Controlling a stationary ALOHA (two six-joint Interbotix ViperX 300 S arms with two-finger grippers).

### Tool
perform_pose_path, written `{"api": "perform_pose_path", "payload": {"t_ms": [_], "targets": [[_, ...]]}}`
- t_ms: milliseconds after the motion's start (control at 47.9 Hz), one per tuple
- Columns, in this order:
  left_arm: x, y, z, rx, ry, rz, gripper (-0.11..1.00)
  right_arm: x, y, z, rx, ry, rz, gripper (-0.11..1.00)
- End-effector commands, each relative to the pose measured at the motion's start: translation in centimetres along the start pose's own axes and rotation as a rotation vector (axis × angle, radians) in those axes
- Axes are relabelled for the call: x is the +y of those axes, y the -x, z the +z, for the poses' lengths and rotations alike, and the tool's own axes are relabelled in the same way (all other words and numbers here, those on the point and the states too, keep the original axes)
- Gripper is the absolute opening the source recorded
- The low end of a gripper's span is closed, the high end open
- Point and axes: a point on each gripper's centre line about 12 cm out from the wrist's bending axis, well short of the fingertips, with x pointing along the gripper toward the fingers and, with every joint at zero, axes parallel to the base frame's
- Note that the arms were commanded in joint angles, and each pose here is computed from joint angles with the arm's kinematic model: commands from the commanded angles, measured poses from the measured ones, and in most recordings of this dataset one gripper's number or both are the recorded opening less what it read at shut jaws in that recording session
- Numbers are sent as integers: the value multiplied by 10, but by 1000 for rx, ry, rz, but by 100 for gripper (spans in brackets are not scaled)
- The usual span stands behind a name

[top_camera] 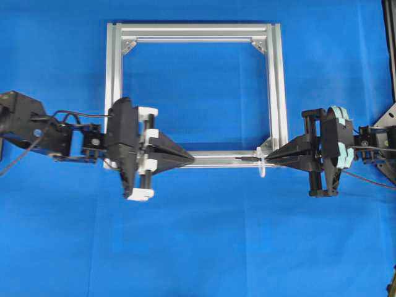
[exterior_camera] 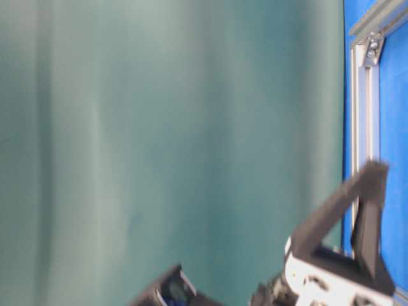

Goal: Insert the wire through the string loop located on the right side.
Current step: 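Move the left gripper right toward the plug beyond the loop, then open the left gripper and close it on the plug past the loop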

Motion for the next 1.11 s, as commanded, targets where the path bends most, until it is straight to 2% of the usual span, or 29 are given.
{"api": "perform_pose_path", "payload": {"t_ms": [0, 230, 439, 898, 961, 1086], "targets": [[-3, -18, 22, -52, 2, -7, 0, 2, -3, 7, -27, -1, 7, -4], [1, -62, 46, -62, -3, 9, 0, 3, -3, 8, -26, -1, 8, -4], [7, -87, 55, -8, 1, 26, 0, 3, -4, 8, -28, 0, 9, -4], [9, -89, 50, 25, -5, 30, 1, 3, -4, 8, -28, 2, 9, -4], [9, -89, 50, 24, -8, 30, 8, 3, -4, 8, -28, 1, 8, -4], [9, -90, 51, 22, -8, 30, 44, 3, -4, 8, -28, 2, 9, -4]]}}
